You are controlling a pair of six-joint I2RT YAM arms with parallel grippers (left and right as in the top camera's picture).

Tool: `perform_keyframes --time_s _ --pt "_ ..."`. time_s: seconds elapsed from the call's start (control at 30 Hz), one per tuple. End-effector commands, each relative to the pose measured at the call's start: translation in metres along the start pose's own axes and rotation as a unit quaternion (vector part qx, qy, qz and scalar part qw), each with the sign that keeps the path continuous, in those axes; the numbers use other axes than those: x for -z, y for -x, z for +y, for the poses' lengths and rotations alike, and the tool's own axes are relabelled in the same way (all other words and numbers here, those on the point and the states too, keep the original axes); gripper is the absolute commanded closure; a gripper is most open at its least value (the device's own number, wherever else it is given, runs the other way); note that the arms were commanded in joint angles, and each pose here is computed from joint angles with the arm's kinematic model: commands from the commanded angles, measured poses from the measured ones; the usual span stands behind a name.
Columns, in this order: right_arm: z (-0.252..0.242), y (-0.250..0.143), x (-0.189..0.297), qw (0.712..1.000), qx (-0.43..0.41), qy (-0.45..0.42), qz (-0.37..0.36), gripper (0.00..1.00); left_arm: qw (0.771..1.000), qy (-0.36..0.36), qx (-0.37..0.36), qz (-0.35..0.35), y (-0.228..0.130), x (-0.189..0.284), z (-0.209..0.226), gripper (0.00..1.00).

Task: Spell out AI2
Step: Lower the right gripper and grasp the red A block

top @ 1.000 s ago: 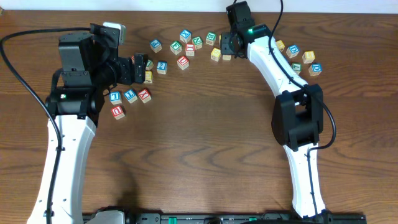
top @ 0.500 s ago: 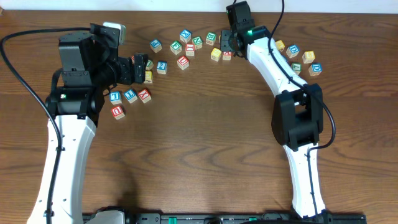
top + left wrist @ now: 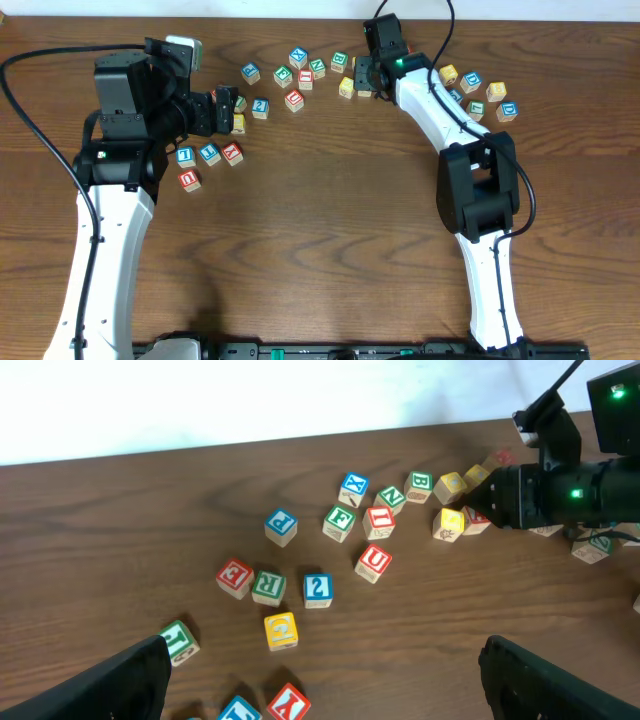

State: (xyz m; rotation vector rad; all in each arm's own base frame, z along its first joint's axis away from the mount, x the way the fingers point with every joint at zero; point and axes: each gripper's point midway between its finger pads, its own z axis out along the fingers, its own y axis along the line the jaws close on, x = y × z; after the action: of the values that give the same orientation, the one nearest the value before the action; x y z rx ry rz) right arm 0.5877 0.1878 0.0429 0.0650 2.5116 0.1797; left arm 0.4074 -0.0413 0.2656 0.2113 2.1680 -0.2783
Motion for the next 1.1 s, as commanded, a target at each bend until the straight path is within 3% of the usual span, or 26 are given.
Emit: perform_keyframes --time_s 0.0,0.33,1.07 --pt "0.006 -0.006 -0.001 1.000 -0.001 -0.001 -0.001 0.52 1.000 0.000 0.000 -0.014 0.011 0.005 -0.001 0.02" --pt "0.004 -0.011 -0.004 1.000 0.000 -0.003 0.004 0.52 1.000 0.000 0.000 -0.014 0.011 0.005 -0.001 0.02" --pt "-0.002 -0.031 -0.008 0.999 -0.010 -0.014 0.032 0.63 1.000 0.000 0.000 -0.014 0.011 0.005 -0.001 0.02"
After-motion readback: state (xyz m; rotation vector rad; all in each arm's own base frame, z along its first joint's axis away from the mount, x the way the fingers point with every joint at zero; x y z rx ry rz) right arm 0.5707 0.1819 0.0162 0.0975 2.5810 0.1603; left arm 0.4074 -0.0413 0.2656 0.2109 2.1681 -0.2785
